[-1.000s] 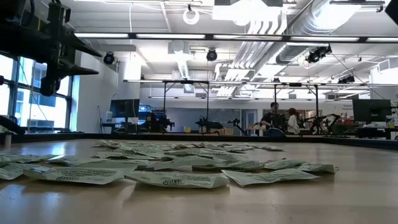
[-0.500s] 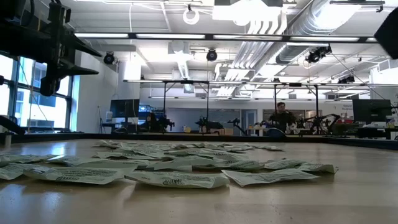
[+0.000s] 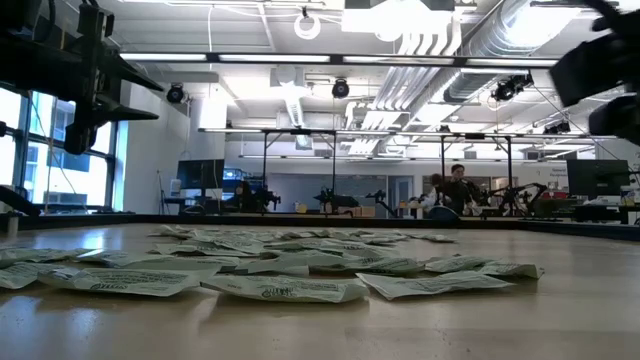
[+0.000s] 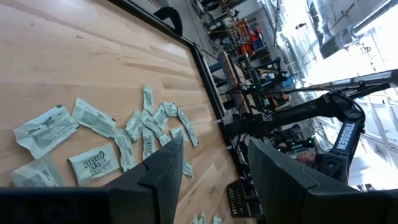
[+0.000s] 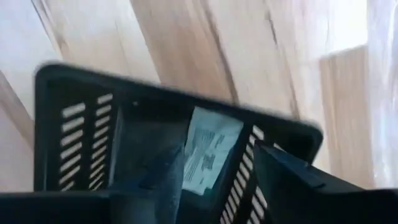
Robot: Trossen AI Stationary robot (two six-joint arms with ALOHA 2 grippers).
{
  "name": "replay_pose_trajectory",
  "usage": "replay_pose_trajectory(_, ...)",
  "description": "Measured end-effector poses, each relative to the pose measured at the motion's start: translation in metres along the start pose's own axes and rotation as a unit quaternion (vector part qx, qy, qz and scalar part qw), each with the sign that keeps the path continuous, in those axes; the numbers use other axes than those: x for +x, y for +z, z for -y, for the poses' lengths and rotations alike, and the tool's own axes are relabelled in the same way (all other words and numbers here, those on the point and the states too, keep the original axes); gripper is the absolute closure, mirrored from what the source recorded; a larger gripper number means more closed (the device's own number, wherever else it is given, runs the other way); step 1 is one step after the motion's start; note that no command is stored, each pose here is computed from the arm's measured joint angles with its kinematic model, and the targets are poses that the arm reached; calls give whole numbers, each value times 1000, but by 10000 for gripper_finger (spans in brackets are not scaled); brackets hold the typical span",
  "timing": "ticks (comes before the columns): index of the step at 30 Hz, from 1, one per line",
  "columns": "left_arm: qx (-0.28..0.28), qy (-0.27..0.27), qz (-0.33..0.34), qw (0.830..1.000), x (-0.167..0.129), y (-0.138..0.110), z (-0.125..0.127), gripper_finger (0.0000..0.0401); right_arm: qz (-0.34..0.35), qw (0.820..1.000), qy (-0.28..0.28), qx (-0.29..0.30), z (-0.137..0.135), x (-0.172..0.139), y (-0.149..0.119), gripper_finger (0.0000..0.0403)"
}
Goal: Pick and place Stevia / Truvia into bins
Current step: Put the stevia packet into the black bin
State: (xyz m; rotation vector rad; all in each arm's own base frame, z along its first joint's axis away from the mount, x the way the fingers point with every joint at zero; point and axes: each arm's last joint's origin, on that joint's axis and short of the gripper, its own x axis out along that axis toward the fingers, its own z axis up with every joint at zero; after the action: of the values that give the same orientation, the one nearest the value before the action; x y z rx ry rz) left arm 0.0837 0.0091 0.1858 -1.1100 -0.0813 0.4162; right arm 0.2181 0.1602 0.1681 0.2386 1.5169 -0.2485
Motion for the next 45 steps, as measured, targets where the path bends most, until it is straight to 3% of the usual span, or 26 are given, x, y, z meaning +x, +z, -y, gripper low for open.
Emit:
replay_pose_trajectory(7, -2, -2, -4, 1000, 0, 0, 0, 186, 37, 999, -2, 7, 9, -12, 11, 191)
replay_pose_trajectory(11, -2, -5, -11, 1000, 0, -1, 0, 186, 102, 994, -42, -5, 14, -30, 15, 194)
replay_pose_trajectory(16, -2, -5, -11, 1000, 0, -1, 0, 186, 133, 989, -71, -11, 29, -39, 31, 199)
replay_pose_trajectory(18, -2, -5, -11, 1000, 0, -1, 0, 186, 145, 986, -84, 14, 39, -42, 39, 198)
replay_pose_trajectory(23, -2, -5, -11, 1000, 0, -1, 0, 186, 126, 975, -76, 165, 80, -43, 68, 203)
replay_pose_trajectory(26, -2, -5, -11, 1000, 0, -1, 0, 186, 112, 960, -41, 252, 110, -39, 90, 208)
replay_pose_trajectory(30, 0, -5, -11, 1000, 0, -1, 0, 186, 101, 942, 4, 320, 141, -26, 117, 216)
replay_pose_trajectory(37, 2, -5, -11, 1000, 0, -1, 0, 186, 45, 939, 14, 342, 157, 12, 136, 230)
replay_pose_trajectory(45, 2, -5, -11, 1000, 0, -1, 0, 186, 60, 934, -13, 351, 156, 26, 142, 234)
